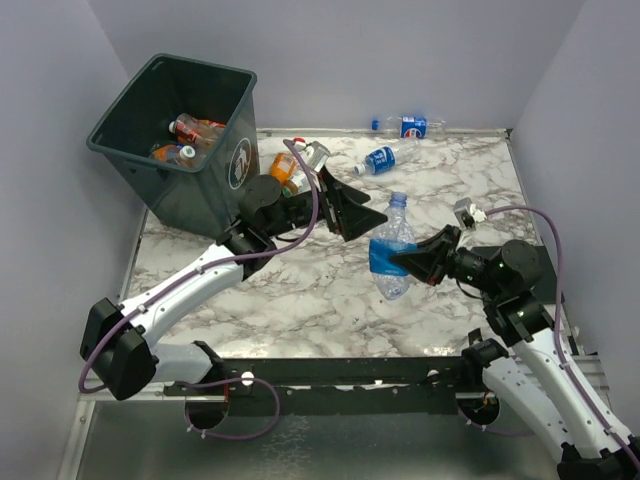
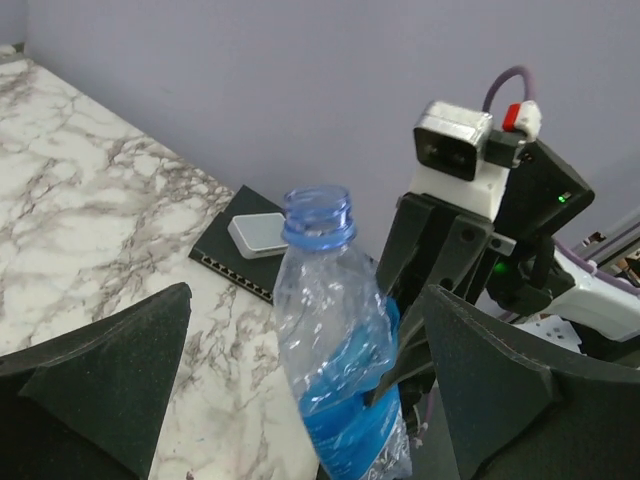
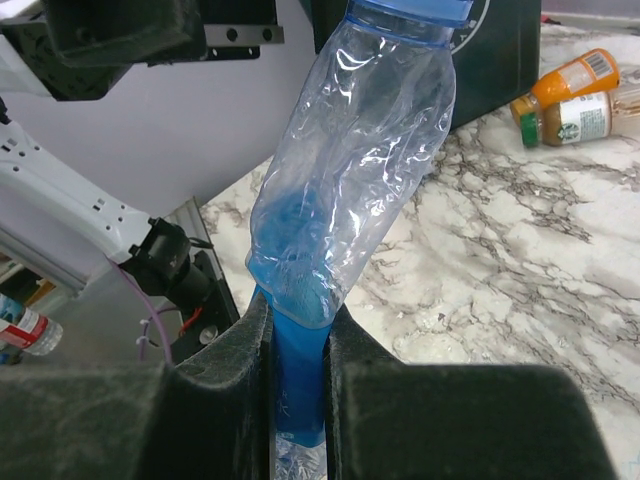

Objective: Put the plastic bottles in the bin
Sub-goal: Pick up the plastic bottle at the center of the board.

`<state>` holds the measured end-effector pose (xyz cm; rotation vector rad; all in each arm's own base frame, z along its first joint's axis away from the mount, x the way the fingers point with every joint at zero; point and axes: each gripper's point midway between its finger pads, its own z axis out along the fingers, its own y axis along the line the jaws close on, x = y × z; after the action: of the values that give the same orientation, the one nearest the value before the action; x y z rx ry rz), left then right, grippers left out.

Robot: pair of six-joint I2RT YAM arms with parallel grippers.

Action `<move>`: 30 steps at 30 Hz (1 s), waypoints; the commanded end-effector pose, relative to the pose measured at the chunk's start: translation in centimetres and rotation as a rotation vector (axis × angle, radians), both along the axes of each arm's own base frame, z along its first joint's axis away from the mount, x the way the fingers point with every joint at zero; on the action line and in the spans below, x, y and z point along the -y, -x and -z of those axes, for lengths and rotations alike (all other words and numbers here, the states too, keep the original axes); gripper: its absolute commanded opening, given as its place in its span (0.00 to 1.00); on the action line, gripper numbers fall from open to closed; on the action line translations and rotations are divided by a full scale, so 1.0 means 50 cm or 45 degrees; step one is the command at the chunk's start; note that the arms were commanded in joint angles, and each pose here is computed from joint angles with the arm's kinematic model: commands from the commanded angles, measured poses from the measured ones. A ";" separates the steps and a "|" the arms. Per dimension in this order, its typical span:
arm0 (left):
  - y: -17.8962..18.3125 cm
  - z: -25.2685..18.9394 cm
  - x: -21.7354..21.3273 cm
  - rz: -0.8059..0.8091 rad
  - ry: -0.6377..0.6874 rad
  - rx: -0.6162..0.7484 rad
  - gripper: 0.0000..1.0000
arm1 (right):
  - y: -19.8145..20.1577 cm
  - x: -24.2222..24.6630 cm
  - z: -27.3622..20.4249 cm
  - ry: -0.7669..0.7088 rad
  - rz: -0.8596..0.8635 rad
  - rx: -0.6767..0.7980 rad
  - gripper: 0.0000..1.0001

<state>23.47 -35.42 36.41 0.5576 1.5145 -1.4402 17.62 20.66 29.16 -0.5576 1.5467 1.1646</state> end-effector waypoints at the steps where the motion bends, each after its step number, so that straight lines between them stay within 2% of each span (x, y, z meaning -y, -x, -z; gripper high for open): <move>1: 0.008 -0.056 0.025 0.041 0.051 0.107 0.99 | 0.011 -0.011 0.006 0.021 -0.065 -0.013 0.00; 5: 0.004 -0.048 0.055 0.056 0.028 0.104 0.99 | 0.007 -0.014 0.014 0.033 -0.062 -0.033 0.00; 11: -0.027 0.018 0.081 -0.026 -0.145 0.057 0.99 | 0.006 -0.016 0.016 0.042 -0.065 -0.038 0.01; 15: -0.041 0.040 0.090 -0.052 -0.191 0.009 0.97 | 0.004 -0.019 0.019 0.047 -0.073 -0.046 0.00; 22: -0.022 0.052 0.115 0.026 -0.199 -0.024 0.66 | -0.005 -0.020 0.028 0.064 -0.052 -0.073 0.00; 29: -0.012 0.049 0.117 0.033 -0.204 0.008 0.23 | -0.008 -0.020 0.027 0.067 -0.040 -0.078 0.01; 30: -0.012 0.046 0.115 0.029 -0.202 0.015 0.18 | -0.006 -0.020 0.024 0.064 -0.045 -0.073 0.05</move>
<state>24.63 -40.96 32.97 0.6360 1.6712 -1.3505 18.19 21.53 26.34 -0.5692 1.6687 1.1836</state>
